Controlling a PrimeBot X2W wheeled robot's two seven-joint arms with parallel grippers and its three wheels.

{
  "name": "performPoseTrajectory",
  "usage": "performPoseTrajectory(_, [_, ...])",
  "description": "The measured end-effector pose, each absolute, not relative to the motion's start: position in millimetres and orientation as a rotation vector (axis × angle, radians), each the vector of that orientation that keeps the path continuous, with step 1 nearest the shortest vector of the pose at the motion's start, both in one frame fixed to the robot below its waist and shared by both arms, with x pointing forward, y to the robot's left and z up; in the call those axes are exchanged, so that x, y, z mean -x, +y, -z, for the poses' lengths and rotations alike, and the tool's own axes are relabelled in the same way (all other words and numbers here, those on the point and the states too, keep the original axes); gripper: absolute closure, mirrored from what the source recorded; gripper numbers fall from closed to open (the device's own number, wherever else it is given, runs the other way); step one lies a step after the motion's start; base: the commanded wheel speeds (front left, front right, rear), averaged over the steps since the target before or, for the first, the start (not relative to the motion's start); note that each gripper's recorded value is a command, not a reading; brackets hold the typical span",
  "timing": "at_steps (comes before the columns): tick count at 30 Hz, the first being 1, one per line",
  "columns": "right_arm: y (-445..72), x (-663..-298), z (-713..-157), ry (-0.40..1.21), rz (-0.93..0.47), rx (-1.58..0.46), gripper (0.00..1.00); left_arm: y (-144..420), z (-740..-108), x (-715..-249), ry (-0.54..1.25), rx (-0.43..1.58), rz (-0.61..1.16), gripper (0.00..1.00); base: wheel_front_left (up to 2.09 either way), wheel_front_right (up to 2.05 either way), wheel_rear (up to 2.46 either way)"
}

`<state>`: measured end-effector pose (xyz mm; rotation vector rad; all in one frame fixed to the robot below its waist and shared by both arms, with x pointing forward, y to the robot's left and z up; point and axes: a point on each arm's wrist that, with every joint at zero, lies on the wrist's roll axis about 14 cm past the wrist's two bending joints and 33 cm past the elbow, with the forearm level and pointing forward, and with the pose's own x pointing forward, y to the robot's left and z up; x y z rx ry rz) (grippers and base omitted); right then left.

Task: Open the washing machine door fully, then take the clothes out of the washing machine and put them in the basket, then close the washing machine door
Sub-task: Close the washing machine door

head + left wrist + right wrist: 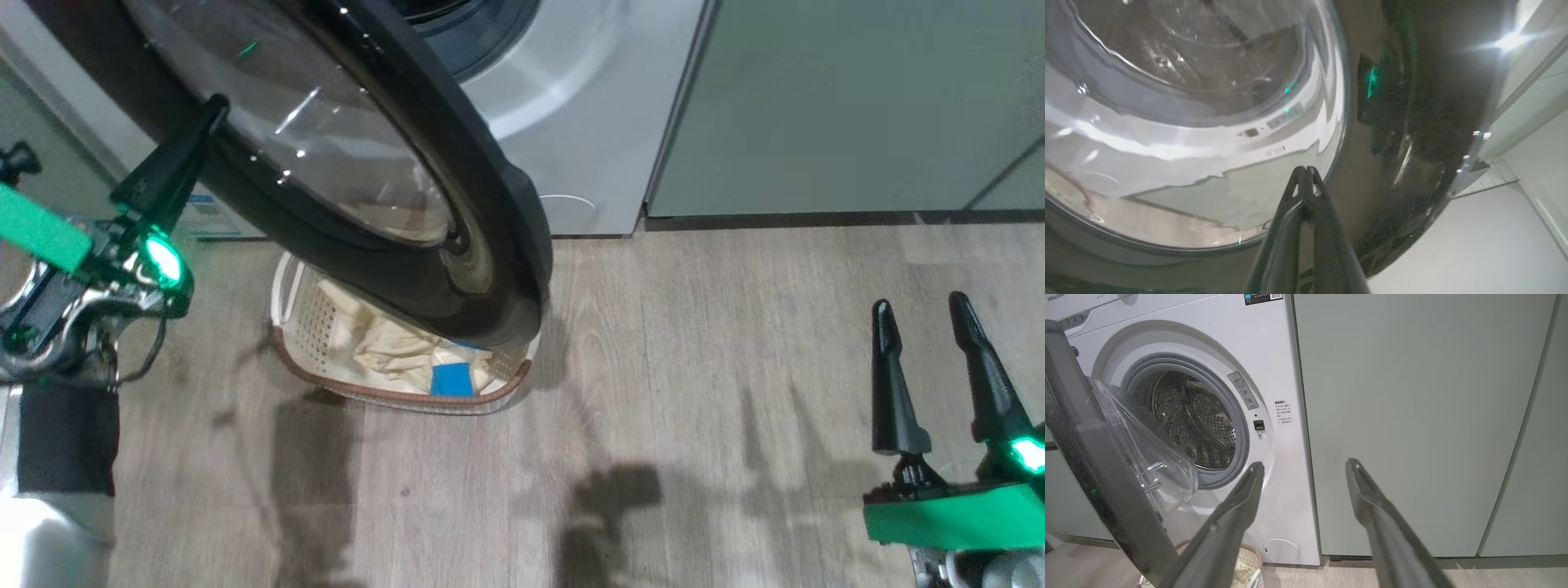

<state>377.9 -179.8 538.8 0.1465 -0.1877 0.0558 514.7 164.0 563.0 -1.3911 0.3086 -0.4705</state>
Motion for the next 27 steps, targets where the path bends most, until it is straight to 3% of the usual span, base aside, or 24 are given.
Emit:
performPoseTrajectory(1, [-179, -379, -539, -0.189, -0.059, -0.147, 0.00, 169, -563, -512, 0.286, 1.394, 0.459, 0.93, 0.00, 0.00, 0.00])
performPoseTrajectory(2, [-178, -380, -540, -0.191, -0.063, -0.149, 0.00, 175, -564, -510, 0.261, 1.398, 0.440, 0.48, 0.00, 0.00, 0.00])
performPoseTrajectory(3, [-177, -381, -540, -0.192, -0.067, -0.149, 0.00, 178, -563, -507, 0.250, 1.391, 0.429, 0.48, 0.00, 0.00, 0.00])
performPoseTrajectory(4, [-176, -382, -540, -0.193, -0.070, -0.150, 0.00, 180, -562, -504, 0.242, 1.382, 0.419, 0.01, 0.00, 0.00, 0.00])
performPoseTrajectory(12, [-169, -385, -540, -0.195, -0.090, -0.157, 0.00, 201, -557, -488, 0.142, 1.321, 0.308, 0.00, 0.00, 0.00, 0.00])
performPoseTrajectory(19, [-168, -386, -542, -0.200, -0.096, -0.148, 0.00, 219, -560, -480, 0.042, 1.151, 0.208, 0.00, 0.00, 0.00, 0.00])
performPoseTrajectory(21, [-167, -386, -543, -0.204, -0.097, -0.148, 0.00, 228, -562, -478, -0.007, 1.011, 0.153, 0.00, 0.00, 0.00, 0.00])
performPoseTrajectory(22, [-167, -386, -544, -0.208, -0.097, -0.146, 0.00, 237, -561, -472, -0.040, 0.808, 0.094, 0.00, 0.00, 0.00, 0.00])
performPoseTrajectory(27, [-167, -384, -550, -0.223, -0.101, -0.140, 0.00, 248, -552, -451, -0.094, 0.466, -0.029, 0.00, 0.00, 0.00, 0.00])
